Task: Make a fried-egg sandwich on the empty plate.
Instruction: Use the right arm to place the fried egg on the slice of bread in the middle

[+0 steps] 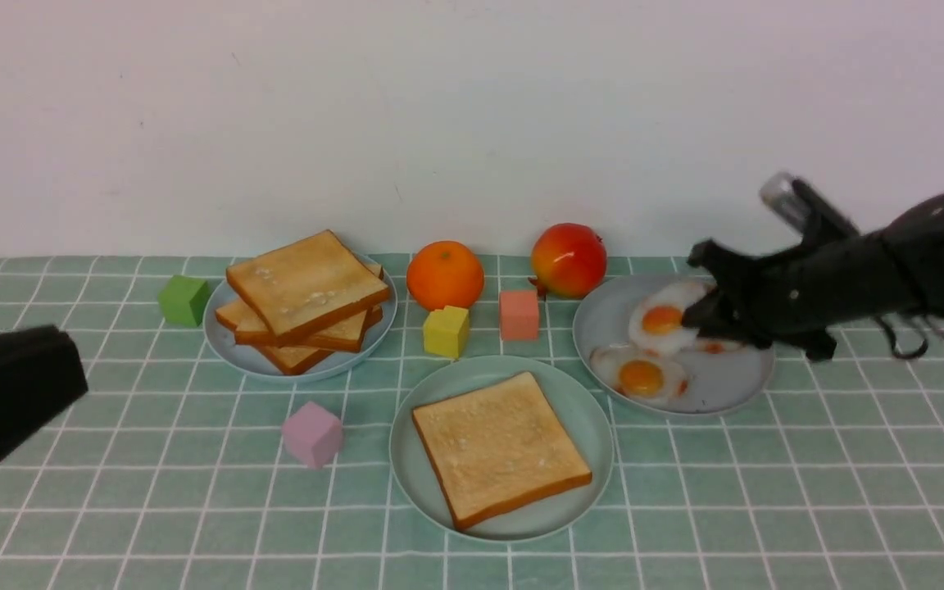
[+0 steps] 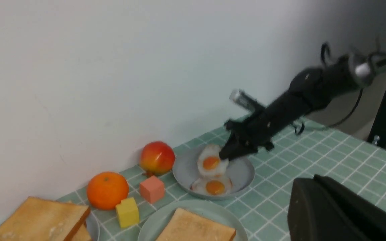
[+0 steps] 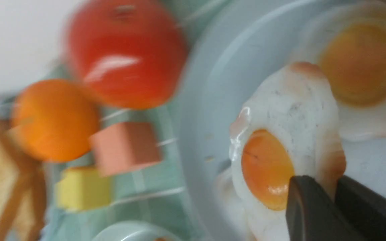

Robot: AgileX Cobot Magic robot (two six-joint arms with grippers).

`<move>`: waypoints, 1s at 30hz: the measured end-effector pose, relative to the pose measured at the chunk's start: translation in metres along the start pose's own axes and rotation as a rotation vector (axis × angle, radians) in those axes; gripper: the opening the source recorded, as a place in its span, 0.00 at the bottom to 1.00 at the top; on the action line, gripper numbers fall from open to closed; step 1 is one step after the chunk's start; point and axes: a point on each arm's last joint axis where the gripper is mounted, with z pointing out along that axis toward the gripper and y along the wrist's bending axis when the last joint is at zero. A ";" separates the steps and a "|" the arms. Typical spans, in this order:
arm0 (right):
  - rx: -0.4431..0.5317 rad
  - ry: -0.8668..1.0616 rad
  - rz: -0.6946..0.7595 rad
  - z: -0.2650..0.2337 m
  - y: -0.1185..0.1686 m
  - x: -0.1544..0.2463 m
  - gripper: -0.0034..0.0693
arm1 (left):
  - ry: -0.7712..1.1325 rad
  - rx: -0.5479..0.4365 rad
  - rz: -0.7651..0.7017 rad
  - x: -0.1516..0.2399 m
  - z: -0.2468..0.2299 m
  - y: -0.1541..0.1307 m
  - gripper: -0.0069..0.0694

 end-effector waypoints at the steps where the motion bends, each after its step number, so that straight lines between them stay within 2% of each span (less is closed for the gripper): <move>1: -0.039 -0.026 -0.055 -0.021 0.016 -0.004 0.16 | 0.023 -0.002 0.003 0.002 0.000 0.000 0.08; 6: -0.139 -0.012 -0.188 -0.074 0.052 0.001 0.16 | 0.114 -0.007 0.001 0.010 0.000 0.001 0.08; 10: -0.194 0.109 -0.258 -0.090 0.070 0.035 0.16 | 0.177 -0.010 0.001 0.016 0.001 0.001 0.08; 13: -0.217 0.306 -0.318 -0.075 0.082 0.094 0.16 | 0.218 -0.012 0.000 0.020 0.003 0.001 0.08; 17: -0.214 0.388 -0.345 -0.051 0.093 0.134 0.16 | 0.222 -0.013 0.001 0.020 0.003 0.001 0.08; 21: -0.188 0.374 -0.318 -0.024 0.093 0.147 0.16 | 0.227 -0.013 0.001 0.020 0.003 0.001 0.08; 30: -0.134 0.322 -0.196 0.016 0.080 0.146 0.16 | 0.251 -0.014 0.001 0.022 0.003 0.001 0.09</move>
